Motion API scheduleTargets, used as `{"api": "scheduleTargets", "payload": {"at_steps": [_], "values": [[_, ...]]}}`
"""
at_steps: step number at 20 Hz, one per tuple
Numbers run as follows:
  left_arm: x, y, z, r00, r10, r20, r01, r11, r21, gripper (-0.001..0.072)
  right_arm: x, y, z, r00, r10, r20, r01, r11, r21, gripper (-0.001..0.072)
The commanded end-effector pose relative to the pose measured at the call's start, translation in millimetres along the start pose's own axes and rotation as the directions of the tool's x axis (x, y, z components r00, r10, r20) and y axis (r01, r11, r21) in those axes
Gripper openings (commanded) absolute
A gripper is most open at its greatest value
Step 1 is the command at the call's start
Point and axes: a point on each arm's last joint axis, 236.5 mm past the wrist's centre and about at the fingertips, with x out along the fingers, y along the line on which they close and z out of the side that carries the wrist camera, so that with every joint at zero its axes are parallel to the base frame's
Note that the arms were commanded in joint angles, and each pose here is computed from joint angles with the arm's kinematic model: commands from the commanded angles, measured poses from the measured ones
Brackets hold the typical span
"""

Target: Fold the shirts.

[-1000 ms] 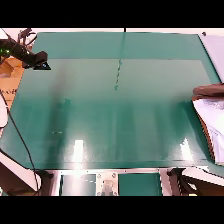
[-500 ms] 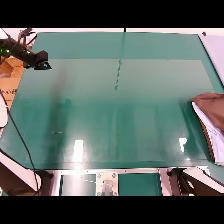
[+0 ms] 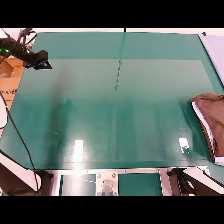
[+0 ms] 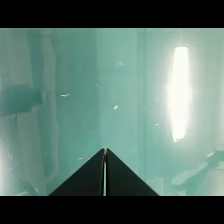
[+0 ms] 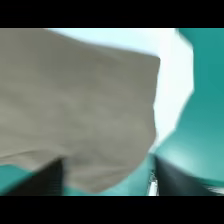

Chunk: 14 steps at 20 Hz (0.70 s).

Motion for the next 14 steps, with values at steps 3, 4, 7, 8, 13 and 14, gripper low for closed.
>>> {"api": "scheduleTargets", "payload": {"at_steps": [3, 4, 7, 8, 13, 14], "values": [[-37.2, -35.5, -3.3, 0.999, 0.001, 0.047, -0.005, 0.996, 0.086, 0.0022, -43.3, 127.3, -22.8, 0.960, 0.279, 0.009, -0.267, 0.927, -0.265, 0.0017], [-40.0, -44.4, -13.4, 0.999, -0.004, 0.036, 0.000, 0.995, 0.098, 0.0022, -43.6, 149.6, -41.0, 0.954, 0.299, -0.020, -0.287, 0.892, -0.348, 0.0017], [-27.7, -65.2, -62.4, 0.998, -0.022, -0.053, 0.028, 0.994, 0.105, 0.0022, -39.2, 202.9, -126.5, 0.935, 0.318, -0.156, -0.346, 0.725, -0.595, 0.0016], [-20.1, -72.3, -84.4, 0.996, -0.028, -0.079, 0.036, 0.994, 0.101, 0.0022, -34.8, 213.1, -160.5, 0.927, 0.320, -0.194, -0.365, 0.659, -0.658, 0.0016], [11.0, -103.5, -206.1, 0.987, -0.041, -0.154, 0.056, 0.994, 0.098, 0.0022, 15.2, 188.6, -326.3, 0.902, 0.192, -0.387, -0.432, 0.367, -0.824, 0.0017], [14.2, -105.9, -223.8, 0.986, -0.042, -0.163, 0.058, 0.994, 0.097, 0.0023, 24.9, 181.3, -350.2, 0.898, 0.168, -0.407, -0.440, 0.311, -0.843, 0.0017]]}}
